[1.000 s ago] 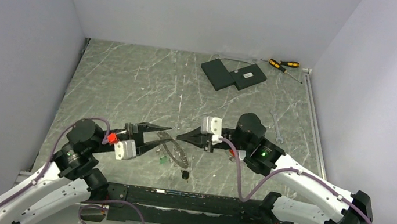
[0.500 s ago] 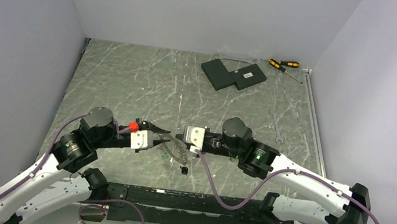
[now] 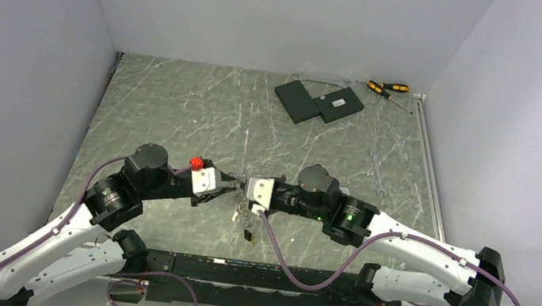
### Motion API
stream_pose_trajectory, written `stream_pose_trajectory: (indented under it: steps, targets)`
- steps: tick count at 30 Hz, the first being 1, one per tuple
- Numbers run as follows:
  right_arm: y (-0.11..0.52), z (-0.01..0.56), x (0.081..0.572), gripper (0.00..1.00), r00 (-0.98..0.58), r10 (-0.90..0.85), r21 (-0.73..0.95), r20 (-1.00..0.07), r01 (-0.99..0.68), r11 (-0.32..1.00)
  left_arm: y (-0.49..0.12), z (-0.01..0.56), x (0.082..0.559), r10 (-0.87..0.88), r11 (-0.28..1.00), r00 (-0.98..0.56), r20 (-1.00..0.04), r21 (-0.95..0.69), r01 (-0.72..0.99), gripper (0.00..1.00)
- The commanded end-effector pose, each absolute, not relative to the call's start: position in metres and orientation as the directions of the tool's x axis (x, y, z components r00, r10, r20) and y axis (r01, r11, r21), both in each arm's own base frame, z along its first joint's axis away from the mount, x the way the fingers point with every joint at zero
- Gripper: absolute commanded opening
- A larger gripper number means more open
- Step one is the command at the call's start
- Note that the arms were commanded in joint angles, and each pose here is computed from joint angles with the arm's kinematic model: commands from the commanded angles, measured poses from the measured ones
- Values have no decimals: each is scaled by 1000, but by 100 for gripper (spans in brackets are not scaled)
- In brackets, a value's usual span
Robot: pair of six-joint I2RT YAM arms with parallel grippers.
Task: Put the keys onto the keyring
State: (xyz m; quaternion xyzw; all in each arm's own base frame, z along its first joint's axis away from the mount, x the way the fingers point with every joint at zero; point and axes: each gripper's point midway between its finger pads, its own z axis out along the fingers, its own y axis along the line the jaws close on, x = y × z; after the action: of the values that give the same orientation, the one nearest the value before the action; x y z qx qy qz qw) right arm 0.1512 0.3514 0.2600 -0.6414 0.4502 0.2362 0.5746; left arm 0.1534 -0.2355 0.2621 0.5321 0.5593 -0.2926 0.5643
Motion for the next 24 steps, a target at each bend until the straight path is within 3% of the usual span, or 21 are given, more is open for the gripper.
stream_pose_trajectory:
  steps: [1, 11, 14, 22, 23, 24]
  targets:
    - [360, 306, 155, 0, 544, -221, -577, -810, -807, 129, -241, 269, 158, 228, 282, 202, -952, 263, 923, 30]
    - [363, 307, 154, 0, 545, -215, -578, -810, -805, 133, -246, 258, 165, 239, 291, 173, -955, 241, 926, 14]
    - [363, 307, 153, 0, 545, -210, -576, -812, -806, 135, -247, 258, 165, 234, 289, 174, -956, 239, 927, 0]
    - [361, 305, 149, 0, 503, -186, -530, -844, -836, 144, -238, 267, 165, 208, 321, 251, -945, 309, 895, 0]
    - [360, 303, 147, 4, 487, -177, -512, -855, -849, 134, -237, 270, 164, 201, 321, 268, -942, 322, 891, 0]
    - [358, 301, 145, 20, 466, -164, -487, -869, -864, 128, -237, 273, 162, 190, 318, 285, -939, 334, 887, 0]
